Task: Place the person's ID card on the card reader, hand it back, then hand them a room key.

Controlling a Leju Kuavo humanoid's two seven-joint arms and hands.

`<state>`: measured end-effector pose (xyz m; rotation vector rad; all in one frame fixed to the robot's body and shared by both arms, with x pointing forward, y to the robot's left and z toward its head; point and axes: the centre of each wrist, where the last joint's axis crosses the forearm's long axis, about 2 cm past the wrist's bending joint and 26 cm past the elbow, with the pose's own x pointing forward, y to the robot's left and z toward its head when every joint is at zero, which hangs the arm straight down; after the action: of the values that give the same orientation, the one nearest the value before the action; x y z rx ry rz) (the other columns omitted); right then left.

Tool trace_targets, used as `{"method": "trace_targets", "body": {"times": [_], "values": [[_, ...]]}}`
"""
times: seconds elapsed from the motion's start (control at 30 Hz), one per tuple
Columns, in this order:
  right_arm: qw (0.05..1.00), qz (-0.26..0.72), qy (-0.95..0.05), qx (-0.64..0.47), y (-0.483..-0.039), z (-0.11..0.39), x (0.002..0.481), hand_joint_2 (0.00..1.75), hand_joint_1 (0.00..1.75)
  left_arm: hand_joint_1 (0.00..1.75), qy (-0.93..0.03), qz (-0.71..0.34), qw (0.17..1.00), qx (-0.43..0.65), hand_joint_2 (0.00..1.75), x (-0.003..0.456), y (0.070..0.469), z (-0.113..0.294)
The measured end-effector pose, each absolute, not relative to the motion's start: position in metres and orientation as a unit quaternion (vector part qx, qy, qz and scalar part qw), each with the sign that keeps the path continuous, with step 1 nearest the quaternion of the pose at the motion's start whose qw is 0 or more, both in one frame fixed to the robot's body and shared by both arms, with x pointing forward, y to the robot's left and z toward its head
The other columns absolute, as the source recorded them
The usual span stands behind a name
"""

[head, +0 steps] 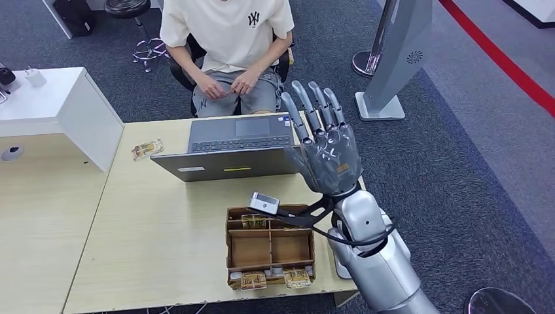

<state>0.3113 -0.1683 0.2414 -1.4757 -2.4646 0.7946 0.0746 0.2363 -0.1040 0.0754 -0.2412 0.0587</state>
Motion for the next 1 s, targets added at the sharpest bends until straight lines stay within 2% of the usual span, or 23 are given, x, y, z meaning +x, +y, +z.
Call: {"method": "trace_targets", "body": {"times": [0.23, 0.4, 0.43, 0.47, 0.57, 0.6, 0.67, 0.7, 0.77, 0.83, 0.87, 0.9, 1.0], "values": [[0.082, 0.221, -0.850, -0.471, -0.174, 0.243, 0.279, 1.75, 0.00, 0.00, -0.118, 0.031, 0.992, 0.040, 0.00, 0.067, 0.236, -0.105], [0.084, 0.221, -0.862, -0.448, -0.177, 0.225, 0.250, 1.75, 0.00, 0.00, -0.115, 0.034, 0.992, 0.046, 0.00, 0.063, 0.237, -0.106], [0.092, 0.221, -0.862, -0.447, -0.177, 0.221, 0.244, 1.75, 0.06, 0.00, -0.114, 0.034, 0.992, 0.047, 0.00, 0.062, 0.237, -0.106], [0.099, 0.221, -0.862, -0.446, -0.177, 0.218, 0.239, 1.75, 0.35, 0.00, -0.114, 0.034, 0.992, 0.049, 0.00, 0.062, 0.237, -0.106], [0.110, 0.221, -0.861, -0.444, -0.177, 0.213, 0.229, 1.75, 1.57, 0.00, -0.113, 0.035, 0.992, 0.050, 0.00, 0.062, 0.237, -0.106], [0.112, 0.222, -0.862, -0.442, -0.177, 0.211, 0.225, 1.75, 1.72, 0.00, -0.113, 0.035, 0.992, 0.051, 0.00, 0.061, 0.238, -0.106], [0.119, 0.227, -0.861, -0.438, -0.176, 0.205, 0.219, 1.75, 1.69, 0.00, -0.112, 0.036, 0.992, 0.051, 0.00, 0.061, 0.238, -0.106], [0.123, 0.230, -0.861, -0.436, -0.176, 0.203, 0.216, 1.75, 1.61, 0.00, -0.112, 0.036, 0.992, 0.052, 0.00, 0.061, 0.238, -0.106], [0.130, 0.234, -0.861, -0.433, -0.175, 0.198, 0.211, 1.75, 1.16, 0.00, -0.112, 0.036, 0.992, 0.053, 0.00, 0.061, 0.239, -0.106], [0.138, 0.236, -0.860, -0.431, -0.174, 0.195, 0.208, 1.75, 0.58, 0.00, -0.112, 0.037, 0.992, 0.054, 0.00, 0.061, 0.239, -0.106], [0.141, 0.236, -0.860, -0.430, -0.174, 0.193, 0.207, 1.75, 0.46, 0.00, -0.112, 0.037, 0.992, 0.055, 0.00, 0.061, 0.239, -0.106], [0.145, 0.237, -0.860, -0.429, -0.173, 0.192, 0.207, 1.75, 0.36, 0.00, -0.112, 0.037, 0.991, 0.056, 0.00, 0.060, 0.239, -0.106], [0.160, 0.239, -0.856, -0.429, -0.172, 0.188, 0.206, 1.75, 0.35, 0.00, -0.111, 0.037, 0.991, 0.058, 0.00, 0.060, 0.240, -0.106]]}}
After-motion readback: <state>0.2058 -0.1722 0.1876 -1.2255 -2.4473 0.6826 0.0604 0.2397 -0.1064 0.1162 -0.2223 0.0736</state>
